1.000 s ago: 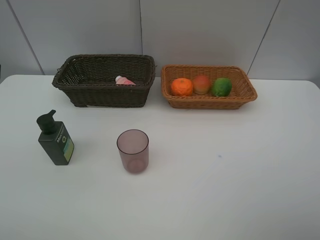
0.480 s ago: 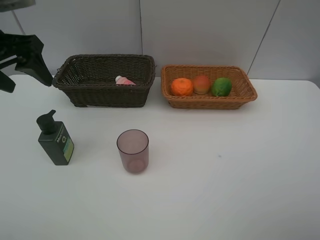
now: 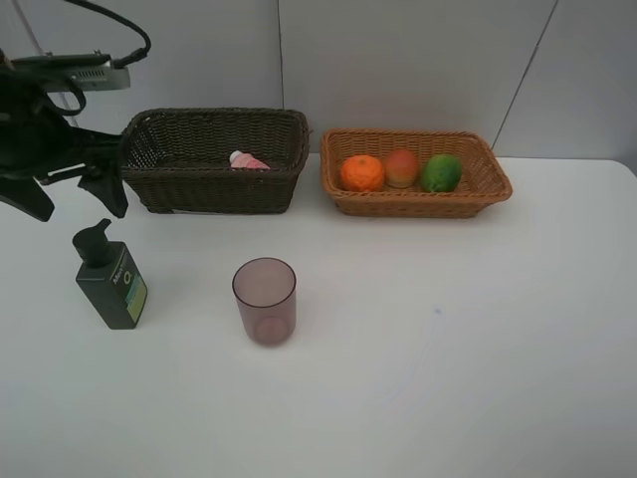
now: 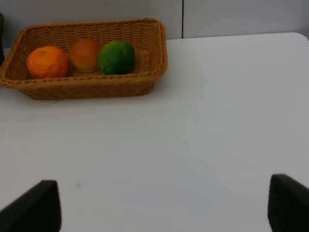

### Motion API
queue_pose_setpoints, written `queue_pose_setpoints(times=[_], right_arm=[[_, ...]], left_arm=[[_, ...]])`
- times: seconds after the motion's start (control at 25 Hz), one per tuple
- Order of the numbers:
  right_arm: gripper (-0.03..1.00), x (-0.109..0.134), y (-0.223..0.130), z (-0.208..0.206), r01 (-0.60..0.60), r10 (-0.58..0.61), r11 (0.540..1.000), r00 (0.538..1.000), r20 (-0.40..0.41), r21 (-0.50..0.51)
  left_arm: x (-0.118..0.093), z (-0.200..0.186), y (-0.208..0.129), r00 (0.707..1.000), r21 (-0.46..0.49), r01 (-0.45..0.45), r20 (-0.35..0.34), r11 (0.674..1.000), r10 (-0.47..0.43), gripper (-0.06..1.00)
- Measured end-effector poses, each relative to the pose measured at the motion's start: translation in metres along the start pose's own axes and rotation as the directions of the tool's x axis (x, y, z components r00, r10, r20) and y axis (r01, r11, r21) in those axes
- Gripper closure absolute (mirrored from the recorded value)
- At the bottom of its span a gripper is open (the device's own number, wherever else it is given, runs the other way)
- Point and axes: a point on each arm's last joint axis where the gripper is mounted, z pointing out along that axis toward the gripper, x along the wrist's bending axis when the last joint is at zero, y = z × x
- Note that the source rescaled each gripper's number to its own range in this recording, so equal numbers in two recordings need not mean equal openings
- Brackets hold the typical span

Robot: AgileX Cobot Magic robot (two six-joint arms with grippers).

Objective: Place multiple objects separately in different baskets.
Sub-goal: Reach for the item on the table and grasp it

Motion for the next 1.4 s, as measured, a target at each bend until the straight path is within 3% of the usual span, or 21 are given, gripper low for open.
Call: queue_pose_setpoints(times=[0.12, 0.24, 0.84, 1.4], right_arm=[[0.16, 0.000, 0.000, 0.000, 0.000, 0.000, 1.000, 1.000, 0.000, 0.000], [0.16, 0.000, 0.000, 0.000, 0.000, 0.000, 1.000, 1.000, 0.000, 0.000], [0.16, 0.000, 0.000, 0.000, 0.000, 0.000, 1.000, 1.000, 0.000, 0.000], [0.16, 0.000, 0.000, 0.000, 0.000, 0.000, 1.000, 1.000, 0.000, 0.000]], left_arm=[[-0.012, -0.001, -0.002, 0.999, -0.023, -0.024, -0.044, 0.999, 0.023, -0.02], [-0.018, -0.002, -0.004, 0.999, -0.031, 0.005, -0.043, 1.000, -0.006, -0.02], [-0.019, 0.031, -0.007, 0.997, 0.057, 0.007, -0.077, 0.998, -0.003, -0.06], [-0.016, 0.067, -0.029, 0.998, 0.046, 0.044, -0.054, 0.998, -0.042, -0.06]])
